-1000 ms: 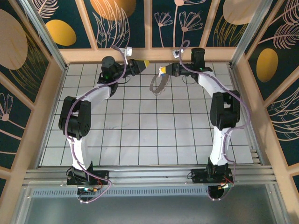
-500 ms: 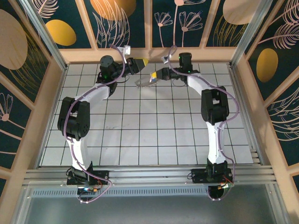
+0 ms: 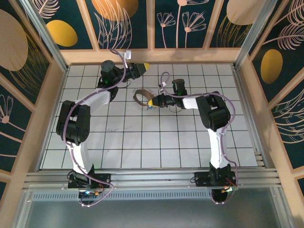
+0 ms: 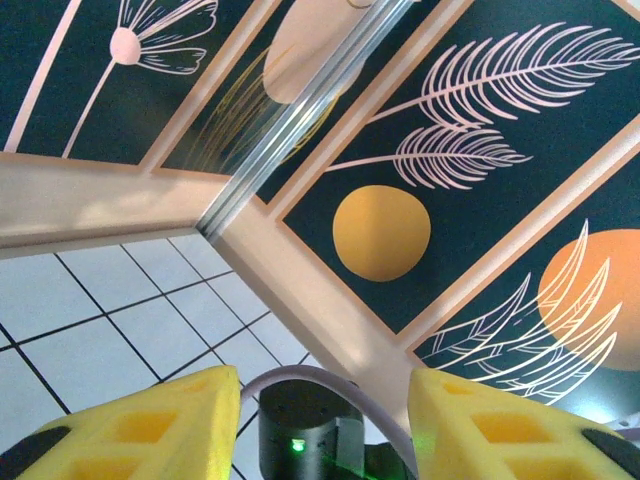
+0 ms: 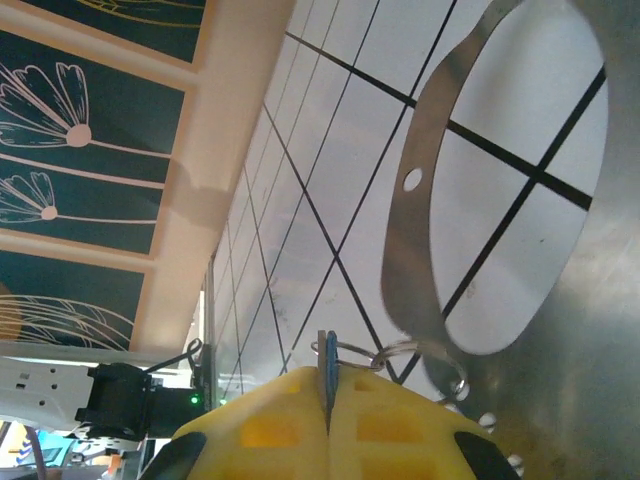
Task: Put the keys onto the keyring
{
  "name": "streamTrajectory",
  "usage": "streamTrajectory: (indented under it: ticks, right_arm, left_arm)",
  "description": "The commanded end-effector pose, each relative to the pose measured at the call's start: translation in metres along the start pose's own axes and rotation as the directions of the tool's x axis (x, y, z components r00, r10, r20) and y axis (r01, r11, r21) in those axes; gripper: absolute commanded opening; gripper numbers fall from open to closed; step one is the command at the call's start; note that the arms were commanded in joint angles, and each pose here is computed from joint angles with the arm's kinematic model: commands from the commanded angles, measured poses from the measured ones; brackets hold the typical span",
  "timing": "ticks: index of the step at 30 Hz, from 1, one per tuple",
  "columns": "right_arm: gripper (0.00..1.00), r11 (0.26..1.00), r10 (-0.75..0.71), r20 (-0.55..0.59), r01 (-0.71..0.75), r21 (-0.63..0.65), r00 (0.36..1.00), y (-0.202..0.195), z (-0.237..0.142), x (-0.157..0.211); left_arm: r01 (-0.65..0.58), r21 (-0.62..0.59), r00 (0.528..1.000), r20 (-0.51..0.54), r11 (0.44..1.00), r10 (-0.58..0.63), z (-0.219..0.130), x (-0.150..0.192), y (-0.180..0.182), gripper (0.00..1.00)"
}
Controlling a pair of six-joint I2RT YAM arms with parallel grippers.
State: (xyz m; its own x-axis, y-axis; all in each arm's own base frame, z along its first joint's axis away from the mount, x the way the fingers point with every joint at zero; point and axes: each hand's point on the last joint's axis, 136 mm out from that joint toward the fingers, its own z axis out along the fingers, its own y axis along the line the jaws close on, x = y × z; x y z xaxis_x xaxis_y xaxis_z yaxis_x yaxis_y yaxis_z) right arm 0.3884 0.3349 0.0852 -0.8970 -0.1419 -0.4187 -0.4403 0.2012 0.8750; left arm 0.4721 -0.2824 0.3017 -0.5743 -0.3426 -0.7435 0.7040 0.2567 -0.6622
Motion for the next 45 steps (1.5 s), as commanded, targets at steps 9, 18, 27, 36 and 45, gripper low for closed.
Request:
streamTrajectory:
  ticks: [9,18,27,36,45]
  right_arm:
    - [0.00,0.999,-0.002,-0.007,0.002,0.032,1.000,0.015,0.017,0.027]
    - [0.10,0.996,0.047,-0.044,-0.043,0.082,0.998,0.007,0.031,0.052]
    - [0.30,0.998,0.033,-0.098,-0.027,0.063,0.995,0.034,0.048,0.080]
    - [0.36,0.997,-0.022,-0.065,0.026,0.069,0.998,0.069,0.026,0.088]
    - [0.58,0.971,-0.144,0.124,0.116,0.208,0.982,0.099,-0.059,0.044]
  left_arm:
    - [-0.016,0.033,0.999,0.034,0.999,0.014,-0.006,-0.011,-0.015,0.48]
    - [0.000,0.028,1.000,0.028,1.000,-0.001,-0.005,-0.007,-0.010,0.48]
    - [0.014,0.031,1.000,0.028,0.999,-0.015,-0.007,-0.003,-0.009,0.48]
    - [-0.002,0.038,0.999,0.038,0.999,0.000,-0.015,-0.004,-0.023,0.50]
    - [-0.065,-0.021,0.996,0.066,0.998,0.066,-0.040,-0.006,-0.050,0.98]
